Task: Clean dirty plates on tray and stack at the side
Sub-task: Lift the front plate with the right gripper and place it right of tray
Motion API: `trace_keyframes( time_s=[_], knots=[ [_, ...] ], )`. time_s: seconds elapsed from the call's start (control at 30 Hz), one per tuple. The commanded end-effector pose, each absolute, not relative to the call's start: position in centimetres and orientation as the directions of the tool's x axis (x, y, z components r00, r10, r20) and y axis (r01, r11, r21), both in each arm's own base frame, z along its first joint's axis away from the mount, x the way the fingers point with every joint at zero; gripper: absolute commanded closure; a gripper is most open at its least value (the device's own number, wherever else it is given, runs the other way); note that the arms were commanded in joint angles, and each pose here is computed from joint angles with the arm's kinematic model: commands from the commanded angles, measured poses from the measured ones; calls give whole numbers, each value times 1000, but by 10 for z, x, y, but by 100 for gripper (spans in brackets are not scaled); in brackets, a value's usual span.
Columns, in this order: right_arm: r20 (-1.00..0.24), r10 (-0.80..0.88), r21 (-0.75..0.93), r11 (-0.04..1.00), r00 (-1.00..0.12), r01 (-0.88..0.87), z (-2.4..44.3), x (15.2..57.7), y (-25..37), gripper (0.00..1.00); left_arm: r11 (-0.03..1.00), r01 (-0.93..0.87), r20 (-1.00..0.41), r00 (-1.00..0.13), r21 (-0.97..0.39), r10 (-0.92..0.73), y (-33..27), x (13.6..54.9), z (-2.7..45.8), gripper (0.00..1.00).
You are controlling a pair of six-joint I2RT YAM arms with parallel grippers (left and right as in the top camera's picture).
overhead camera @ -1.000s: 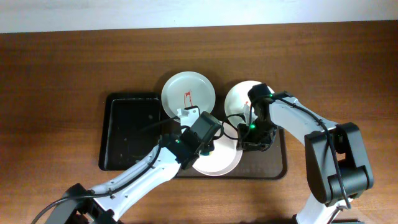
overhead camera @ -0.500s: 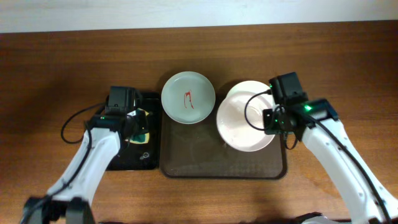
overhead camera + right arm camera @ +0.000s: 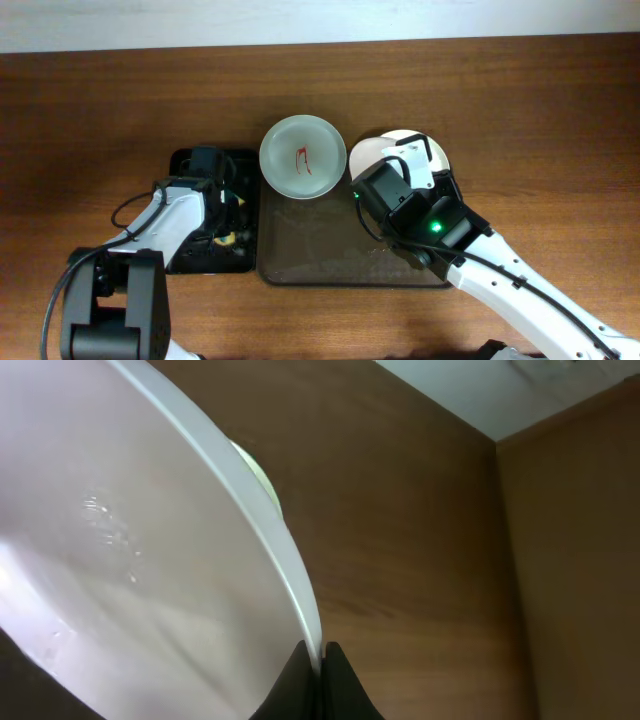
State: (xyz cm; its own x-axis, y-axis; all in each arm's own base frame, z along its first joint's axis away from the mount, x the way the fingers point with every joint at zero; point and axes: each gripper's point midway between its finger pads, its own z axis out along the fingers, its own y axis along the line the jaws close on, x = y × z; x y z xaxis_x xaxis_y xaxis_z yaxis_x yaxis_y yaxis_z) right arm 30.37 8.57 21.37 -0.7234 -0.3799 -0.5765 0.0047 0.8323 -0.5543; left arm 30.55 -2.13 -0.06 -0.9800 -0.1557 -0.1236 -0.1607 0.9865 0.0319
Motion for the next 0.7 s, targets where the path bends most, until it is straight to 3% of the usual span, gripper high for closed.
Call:
trace_keyframes(
  time_s=[0.0,0.07,0.1,0.13,0.2,0.33,0.37,0.47,0.6,0.67],
  knots=[
    [-625,-360,-552,832,-693,65,230,306,83,96,986,-158,-93,-984,45,-153,-19,300,-6,100],
    [-642,-351,-540,838,-681,77,238,309,85,96,987,-158,-91,-984,45,-153,-19,299,-6,100],
    [-657,-342,-529,844,-672,88,245,311,86,96,987,-158,-96,-984,43,-153,-19,301,-4,48],
    [-675,-320,-513,851,-664,111,248,313,84,96,987,-158,-106,-983,40,-153,-20,305,-1,26],
    [-702,-165,-393,901,-693,183,240,321,68,96,987,-160,-146,-977,30,-154,-21,322,14,21],
    [-567,255,-43,940,-783,338,201,332,-8,96,987,-161,-222,-963,10,-155,-24,345,31,13],
    [-549,312,2,928,-775,372,199,331,-20,96,987,-161,-229,-961,8,-155,-24,347,32,12],
    [-426,627,148,760,-652,633,176,311,-117,96,987,-160,-256,-954,-2,-155,-26,359,24,14],
    [-309,738,111,655,-601,747,137,294,-160,96,988,-156,-226,-962,-11,-154,-29,361,4,44],
    [-247,766,75,625,-593,777,113,289,-171,96,988,-156,-221,-963,-9,-154,-29,360,1,72]
  ],
)
